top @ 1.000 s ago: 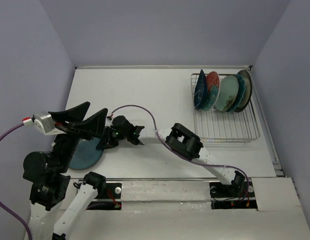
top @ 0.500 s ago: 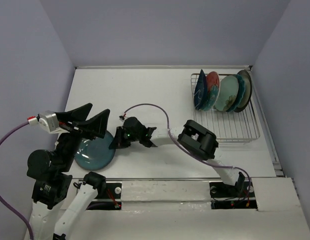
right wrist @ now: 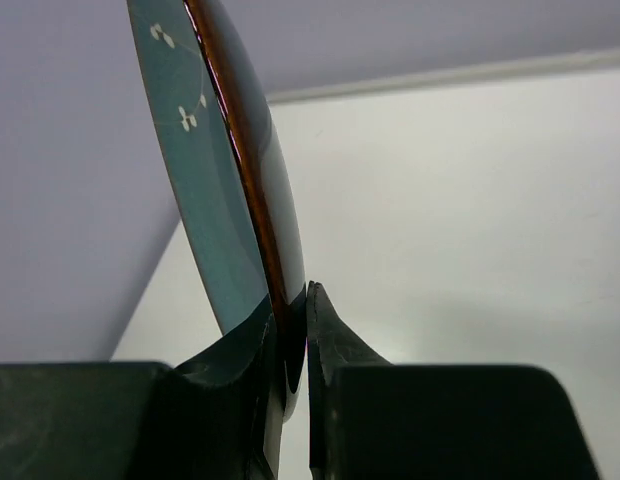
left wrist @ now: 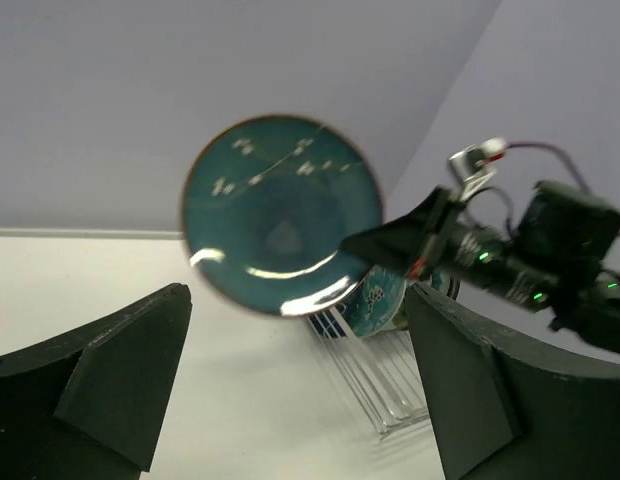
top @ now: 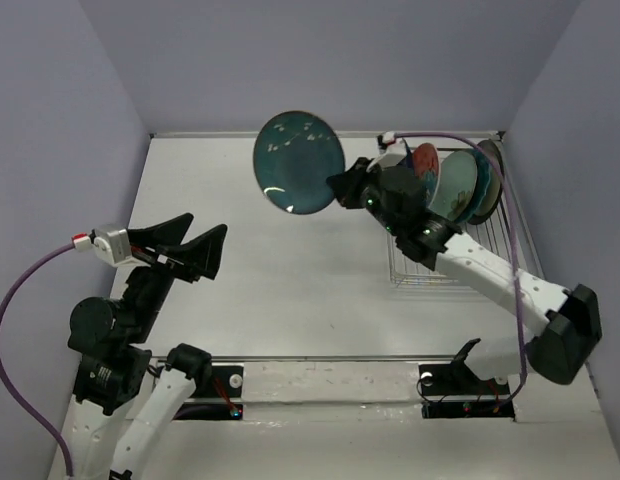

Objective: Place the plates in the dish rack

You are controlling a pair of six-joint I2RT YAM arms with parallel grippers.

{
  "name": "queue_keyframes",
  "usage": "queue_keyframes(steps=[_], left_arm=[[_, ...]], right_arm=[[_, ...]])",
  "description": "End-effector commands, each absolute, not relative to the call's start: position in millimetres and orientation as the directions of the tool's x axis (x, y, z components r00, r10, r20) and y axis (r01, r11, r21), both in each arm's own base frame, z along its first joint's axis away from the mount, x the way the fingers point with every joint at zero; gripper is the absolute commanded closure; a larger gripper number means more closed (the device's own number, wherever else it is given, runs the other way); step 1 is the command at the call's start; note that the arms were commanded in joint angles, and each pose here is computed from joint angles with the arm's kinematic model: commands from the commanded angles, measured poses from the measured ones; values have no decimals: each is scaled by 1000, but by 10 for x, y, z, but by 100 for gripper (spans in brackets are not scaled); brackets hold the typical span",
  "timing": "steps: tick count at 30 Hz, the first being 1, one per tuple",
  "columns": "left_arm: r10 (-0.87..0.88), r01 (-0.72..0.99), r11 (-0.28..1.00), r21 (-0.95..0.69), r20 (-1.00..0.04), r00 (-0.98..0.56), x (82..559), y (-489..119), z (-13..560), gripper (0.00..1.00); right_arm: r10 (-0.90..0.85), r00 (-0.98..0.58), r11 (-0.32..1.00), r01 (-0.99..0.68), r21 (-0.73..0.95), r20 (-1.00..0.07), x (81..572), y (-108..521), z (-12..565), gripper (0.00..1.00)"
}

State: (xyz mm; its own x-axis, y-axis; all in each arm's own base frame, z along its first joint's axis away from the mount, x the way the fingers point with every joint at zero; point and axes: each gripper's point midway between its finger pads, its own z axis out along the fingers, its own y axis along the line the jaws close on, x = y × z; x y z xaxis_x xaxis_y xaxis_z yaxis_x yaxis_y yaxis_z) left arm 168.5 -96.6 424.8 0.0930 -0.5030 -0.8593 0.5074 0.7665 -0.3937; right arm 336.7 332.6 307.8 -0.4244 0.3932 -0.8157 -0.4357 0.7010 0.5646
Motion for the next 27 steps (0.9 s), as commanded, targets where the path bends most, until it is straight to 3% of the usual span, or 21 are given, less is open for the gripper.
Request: queue_keyframes(steps=[1,6,11,20,27], left_arm=[[-495,535,749,-392,-867,58,1737,-1072,4094,1],[-459,520,749,-411,-888,-41,1903,-1196,3623,1],[-400,469,786,-404,-910,-113,2038,-1215,3173,1],[-362,465,796,-389,-920,-149,2064,-1245,3056,1],[-361,462,795,-392,-919,-159,2072,-1253,3029,1]], right_arm=[[396,34,896,-231,378,-918,3515,2059,4209,93],[260,224,944,147,296,-939,3403,828,4634,93],[160,232,897,371,239,-959,3453,16,4665,93],[114,156,867,467,175,-981,3730,-417,4488,93],[153,-2,896,422,138,-988,4032,-248,3740,93]])
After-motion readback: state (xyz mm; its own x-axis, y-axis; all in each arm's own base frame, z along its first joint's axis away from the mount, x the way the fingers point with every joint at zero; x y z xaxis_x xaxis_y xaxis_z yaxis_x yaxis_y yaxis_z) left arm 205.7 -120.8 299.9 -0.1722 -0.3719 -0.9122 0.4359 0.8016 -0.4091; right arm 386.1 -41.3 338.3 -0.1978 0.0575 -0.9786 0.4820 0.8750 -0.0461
